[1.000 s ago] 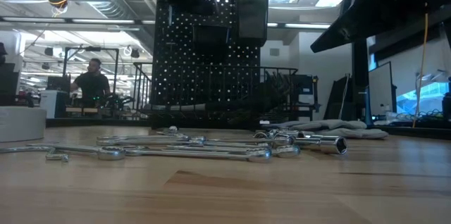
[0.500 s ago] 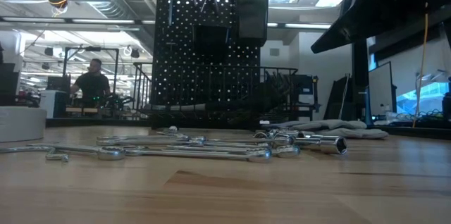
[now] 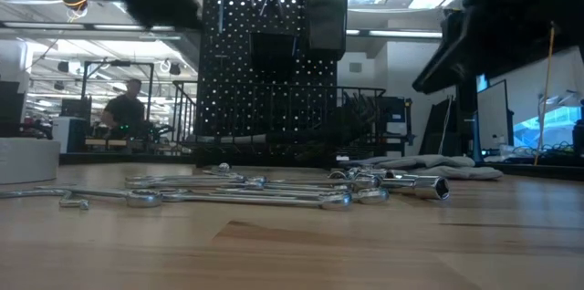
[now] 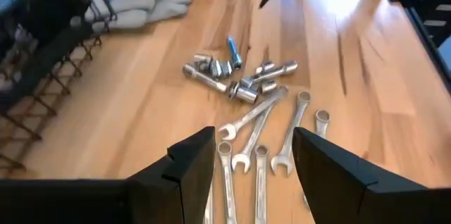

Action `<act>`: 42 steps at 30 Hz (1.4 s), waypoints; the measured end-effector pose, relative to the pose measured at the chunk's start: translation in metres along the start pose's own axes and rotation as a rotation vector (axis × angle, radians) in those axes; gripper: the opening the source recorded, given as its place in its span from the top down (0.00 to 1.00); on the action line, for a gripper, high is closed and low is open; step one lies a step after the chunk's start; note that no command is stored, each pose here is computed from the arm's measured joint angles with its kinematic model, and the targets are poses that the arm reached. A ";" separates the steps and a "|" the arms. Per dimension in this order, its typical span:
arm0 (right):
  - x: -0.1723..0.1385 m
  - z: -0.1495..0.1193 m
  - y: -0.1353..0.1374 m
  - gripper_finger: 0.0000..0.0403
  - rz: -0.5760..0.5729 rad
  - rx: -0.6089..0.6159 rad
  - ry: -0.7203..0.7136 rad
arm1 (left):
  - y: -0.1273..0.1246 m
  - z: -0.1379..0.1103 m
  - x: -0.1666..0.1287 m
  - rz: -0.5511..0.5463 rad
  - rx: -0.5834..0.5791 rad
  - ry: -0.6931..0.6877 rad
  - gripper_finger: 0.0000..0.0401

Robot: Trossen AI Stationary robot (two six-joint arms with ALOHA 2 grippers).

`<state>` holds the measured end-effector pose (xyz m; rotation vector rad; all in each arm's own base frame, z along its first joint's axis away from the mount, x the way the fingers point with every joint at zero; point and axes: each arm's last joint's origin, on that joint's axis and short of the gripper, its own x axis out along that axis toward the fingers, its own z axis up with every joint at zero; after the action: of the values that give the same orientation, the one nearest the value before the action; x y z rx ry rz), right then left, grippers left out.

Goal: Hang tools onto peg board
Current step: Put the extension bar into the left black bin on the peg board

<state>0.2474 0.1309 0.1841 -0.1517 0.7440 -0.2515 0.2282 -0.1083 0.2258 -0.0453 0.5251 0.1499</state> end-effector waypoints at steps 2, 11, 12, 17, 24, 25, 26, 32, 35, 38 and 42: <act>0.003 0.000 -0.003 0.59 0.032 -0.001 0.033 | 0.000 -0.015 0.005 0.011 -0.041 -0.029 0.55; 0.032 -0.012 -0.029 0.59 0.184 0.035 0.096 | 0.009 -0.055 0.019 0.041 -0.096 -0.067 0.55; 0.036 -0.017 -0.032 0.59 0.191 0.045 0.102 | 0.009 -0.055 0.020 0.045 -0.093 -0.067 0.55; 0.047 -0.038 -0.043 0.59 0.220 0.094 0.088 | 0.012 -0.054 0.021 0.057 -0.080 -0.067 0.55; 0.048 -0.050 -0.043 0.59 0.256 0.084 0.011 | 0.012 -0.055 0.021 0.058 -0.073 -0.065 0.55; 0.048 -0.052 -0.044 0.59 0.252 0.082 0.005 | 0.012 -0.055 0.021 0.058 -0.073 -0.064 0.55; 0.049 -0.052 -0.044 0.59 0.246 0.082 -0.003 | 0.012 -0.055 0.021 0.058 -0.074 -0.065 0.55; 0.060 -0.059 -0.040 0.59 0.227 0.068 0.001 | 0.012 -0.055 0.021 0.058 -0.064 -0.064 0.55; 0.068 -0.065 -0.036 0.59 0.229 0.048 0.023 | 0.012 -0.055 0.021 0.058 -0.064 -0.064 0.55; 0.074 -0.067 -0.035 0.59 0.228 0.045 0.025 | 0.012 -0.055 0.021 0.058 -0.064 -0.064 0.55; 0.079 -0.067 -0.038 0.62 0.264 0.062 0.037 | 0.012 -0.055 0.021 0.058 -0.063 -0.064 0.55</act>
<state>0.2505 0.0694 0.0925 0.0106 0.7835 -0.0254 0.2174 -0.0980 0.1677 -0.0865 0.4582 0.2241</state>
